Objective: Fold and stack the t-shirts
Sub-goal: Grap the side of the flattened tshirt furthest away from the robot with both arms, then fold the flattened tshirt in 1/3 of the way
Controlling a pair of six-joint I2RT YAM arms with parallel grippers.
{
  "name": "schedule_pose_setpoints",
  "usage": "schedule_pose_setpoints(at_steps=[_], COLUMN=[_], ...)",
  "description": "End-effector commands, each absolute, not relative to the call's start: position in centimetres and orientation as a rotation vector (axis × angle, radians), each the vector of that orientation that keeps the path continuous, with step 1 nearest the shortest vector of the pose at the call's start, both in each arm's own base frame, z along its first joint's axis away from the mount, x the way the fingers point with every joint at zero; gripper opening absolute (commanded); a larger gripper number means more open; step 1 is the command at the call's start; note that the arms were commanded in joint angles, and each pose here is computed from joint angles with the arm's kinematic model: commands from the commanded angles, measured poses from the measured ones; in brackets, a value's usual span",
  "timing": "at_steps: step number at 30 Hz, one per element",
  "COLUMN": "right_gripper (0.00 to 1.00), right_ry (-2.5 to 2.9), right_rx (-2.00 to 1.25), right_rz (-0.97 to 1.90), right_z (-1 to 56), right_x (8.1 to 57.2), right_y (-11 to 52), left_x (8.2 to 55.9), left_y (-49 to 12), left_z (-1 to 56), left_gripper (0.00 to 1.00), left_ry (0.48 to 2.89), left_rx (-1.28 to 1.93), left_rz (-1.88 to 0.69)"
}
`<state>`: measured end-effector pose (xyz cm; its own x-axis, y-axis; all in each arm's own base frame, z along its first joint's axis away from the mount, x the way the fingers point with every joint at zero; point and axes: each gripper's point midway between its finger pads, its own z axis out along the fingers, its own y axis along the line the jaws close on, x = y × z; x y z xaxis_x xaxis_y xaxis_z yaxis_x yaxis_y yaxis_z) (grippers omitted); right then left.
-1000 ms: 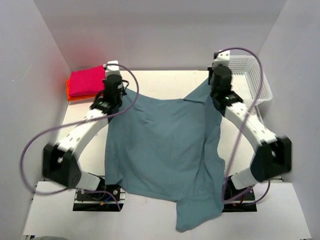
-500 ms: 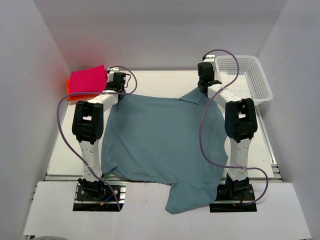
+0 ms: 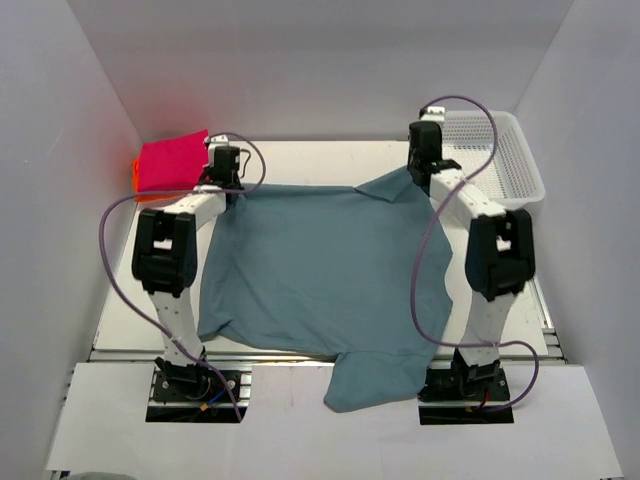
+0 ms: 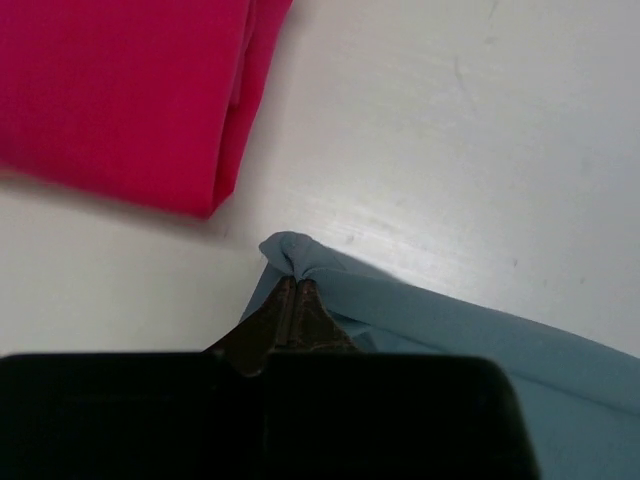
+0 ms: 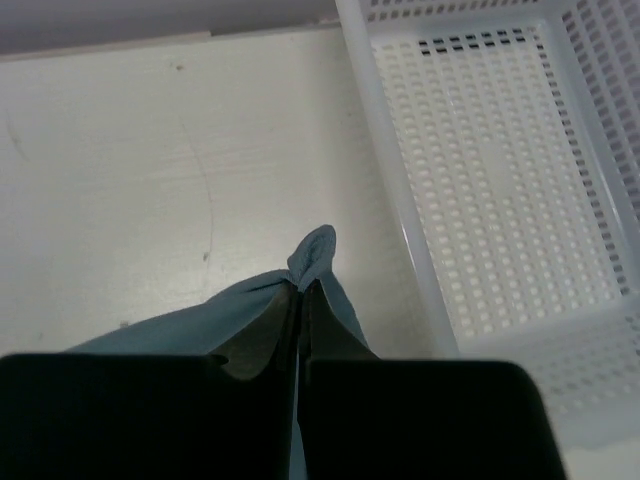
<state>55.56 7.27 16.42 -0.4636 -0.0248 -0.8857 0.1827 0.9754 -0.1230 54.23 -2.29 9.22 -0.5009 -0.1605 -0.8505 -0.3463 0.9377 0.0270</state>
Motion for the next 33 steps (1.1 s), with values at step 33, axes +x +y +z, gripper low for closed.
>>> schedule_pose_setpoints(at_steps=[33], right_gripper=[0.00], right_ry=[2.524], right_rx=[0.556], right_rz=[0.176], right_z=[10.1], right_x=[24.0], right_y=[6.7], left_x=[34.1], left_y=[-1.8], left_z=[7.5], left_gripper=[0.01], left_ry=[2.333], left_rx=[-0.600], left_rz=[0.123])
